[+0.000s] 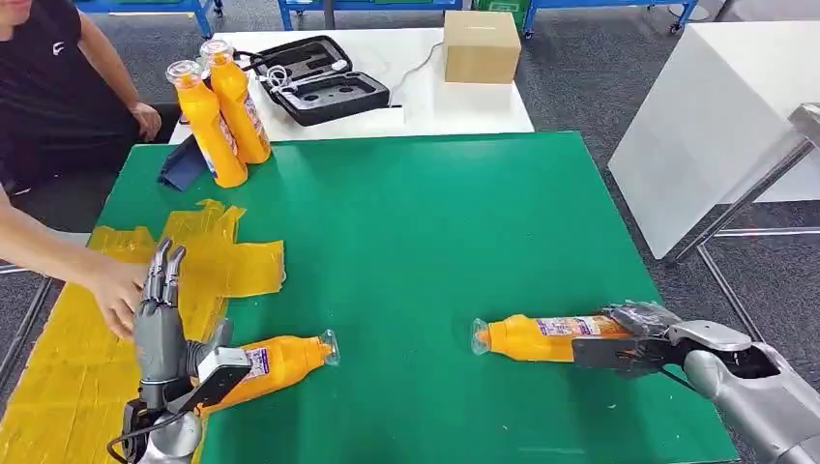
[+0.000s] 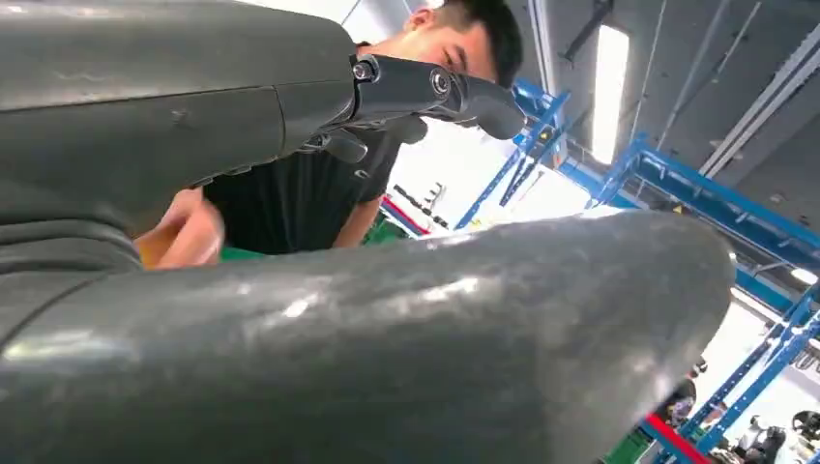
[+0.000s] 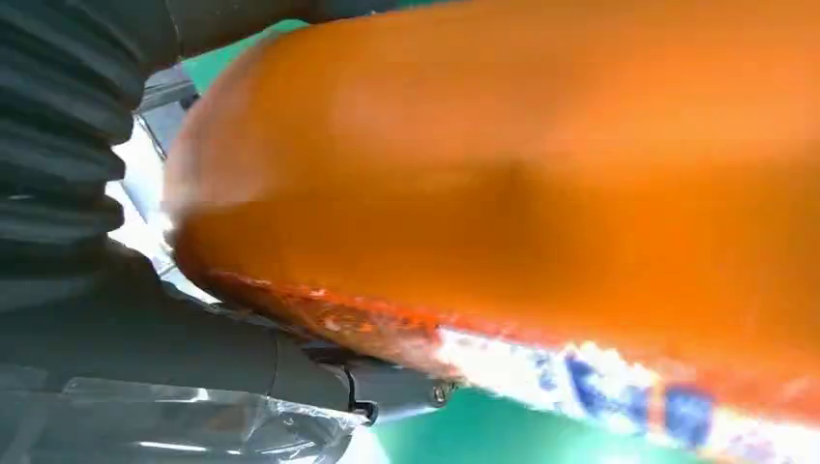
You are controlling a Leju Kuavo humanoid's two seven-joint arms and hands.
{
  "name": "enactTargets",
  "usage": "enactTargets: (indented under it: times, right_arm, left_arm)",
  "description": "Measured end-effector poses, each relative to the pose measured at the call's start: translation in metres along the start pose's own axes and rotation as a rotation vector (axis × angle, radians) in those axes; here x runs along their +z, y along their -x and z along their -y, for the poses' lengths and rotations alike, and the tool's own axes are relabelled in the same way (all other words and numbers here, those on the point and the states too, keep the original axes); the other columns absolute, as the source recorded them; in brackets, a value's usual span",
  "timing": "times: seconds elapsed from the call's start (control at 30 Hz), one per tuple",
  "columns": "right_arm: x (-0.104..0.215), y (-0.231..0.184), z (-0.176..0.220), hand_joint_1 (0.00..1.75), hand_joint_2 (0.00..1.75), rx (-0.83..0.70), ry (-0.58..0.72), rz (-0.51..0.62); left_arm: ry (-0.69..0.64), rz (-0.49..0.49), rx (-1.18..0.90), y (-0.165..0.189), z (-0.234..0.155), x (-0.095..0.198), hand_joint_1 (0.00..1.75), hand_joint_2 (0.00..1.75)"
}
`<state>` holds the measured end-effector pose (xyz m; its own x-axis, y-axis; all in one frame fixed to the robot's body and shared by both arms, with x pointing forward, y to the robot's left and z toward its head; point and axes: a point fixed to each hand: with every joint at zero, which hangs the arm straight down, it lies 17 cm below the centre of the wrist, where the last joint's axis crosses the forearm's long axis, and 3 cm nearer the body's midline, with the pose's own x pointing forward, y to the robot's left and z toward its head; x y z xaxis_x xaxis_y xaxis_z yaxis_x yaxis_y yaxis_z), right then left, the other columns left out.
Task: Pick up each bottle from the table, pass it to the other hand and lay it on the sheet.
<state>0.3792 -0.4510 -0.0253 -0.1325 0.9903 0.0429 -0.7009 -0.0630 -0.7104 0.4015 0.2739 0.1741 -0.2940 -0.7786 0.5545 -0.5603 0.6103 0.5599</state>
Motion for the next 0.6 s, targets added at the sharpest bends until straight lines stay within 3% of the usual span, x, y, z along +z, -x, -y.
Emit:
enactTargets:
  times: [0.47,0.6]
  right_arm:
    - [-0.019,-0.033,0.018,1.75,1.75,-0.035,0.134,0.039]
    - [-0.028,-0.072,0.04,1.75,1.75,-0.102,0.303,0.093]
  left_arm:
    - [0.012,-0.024,0.004,0.005,-0.002,0.008,0.0,0.0]
    - [0.153,-0.15,0.265,0.012,0.023,0.018,0.0,0.0]
